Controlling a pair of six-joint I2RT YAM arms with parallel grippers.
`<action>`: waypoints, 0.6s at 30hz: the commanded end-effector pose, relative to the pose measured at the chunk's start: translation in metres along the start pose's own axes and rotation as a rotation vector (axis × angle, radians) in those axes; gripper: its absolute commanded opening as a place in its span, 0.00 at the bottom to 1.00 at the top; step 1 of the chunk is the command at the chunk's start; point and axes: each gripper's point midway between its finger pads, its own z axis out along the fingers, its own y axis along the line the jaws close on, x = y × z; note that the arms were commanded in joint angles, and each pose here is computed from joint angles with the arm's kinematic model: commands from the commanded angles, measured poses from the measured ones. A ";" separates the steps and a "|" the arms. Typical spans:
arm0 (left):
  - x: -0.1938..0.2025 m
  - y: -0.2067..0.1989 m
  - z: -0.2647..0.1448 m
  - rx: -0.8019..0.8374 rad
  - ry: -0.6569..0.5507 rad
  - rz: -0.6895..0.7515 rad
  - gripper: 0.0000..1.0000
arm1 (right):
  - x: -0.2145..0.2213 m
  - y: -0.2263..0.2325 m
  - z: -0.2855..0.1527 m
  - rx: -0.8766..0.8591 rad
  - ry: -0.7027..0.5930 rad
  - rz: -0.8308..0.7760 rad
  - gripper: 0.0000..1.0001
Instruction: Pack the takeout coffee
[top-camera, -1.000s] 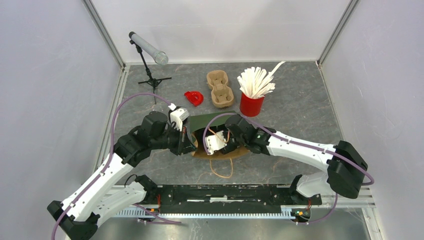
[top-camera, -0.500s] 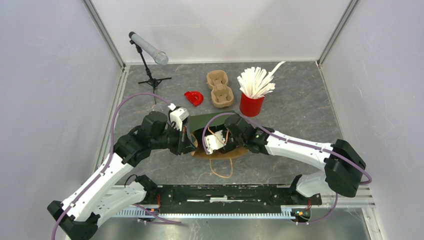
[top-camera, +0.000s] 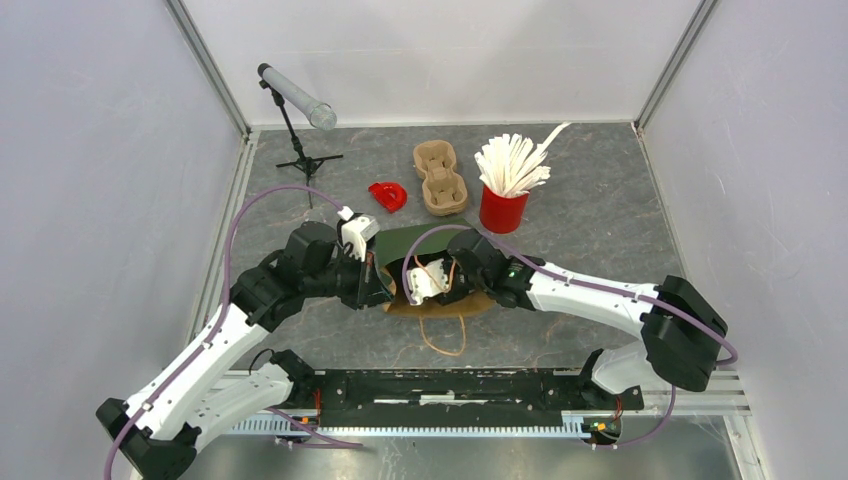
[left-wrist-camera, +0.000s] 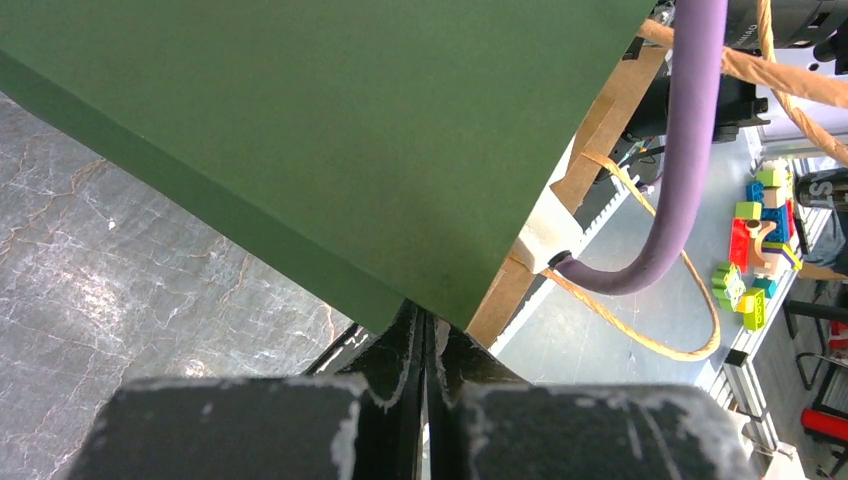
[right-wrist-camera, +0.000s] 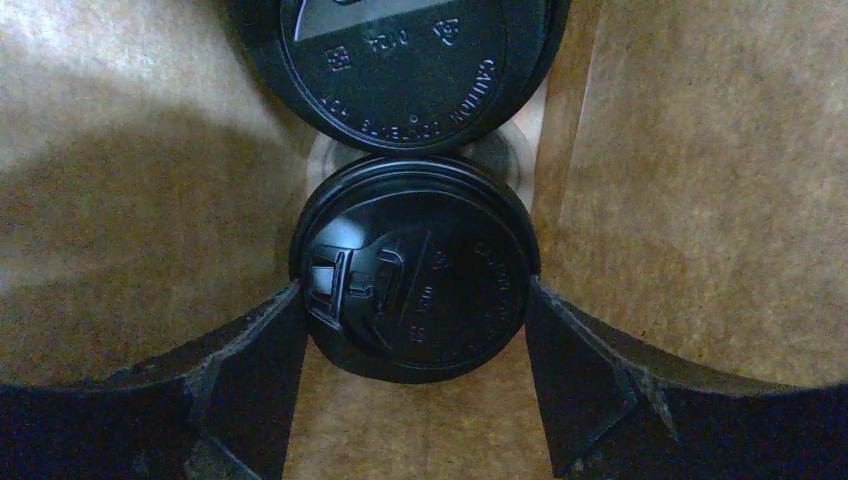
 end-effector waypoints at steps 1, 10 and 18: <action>-0.011 -0.012 -0.004 0.040 -0.026 -0.012 0.02 | 0.012 0.038 0.011 -0.121 0.016 0.061 0.66; -0.014 -0.011 -0.001 0.033 -0.020 -0.006 0.02 | 0.005 0.021 -0.007 -0.091 -0.003 0.052 0.81; -0.016 -0.011 0.001 0.036 -0.020 -0.006 0.02 | 0.002 0.014 -0.018 -0.074 -0.022 0.046 0.93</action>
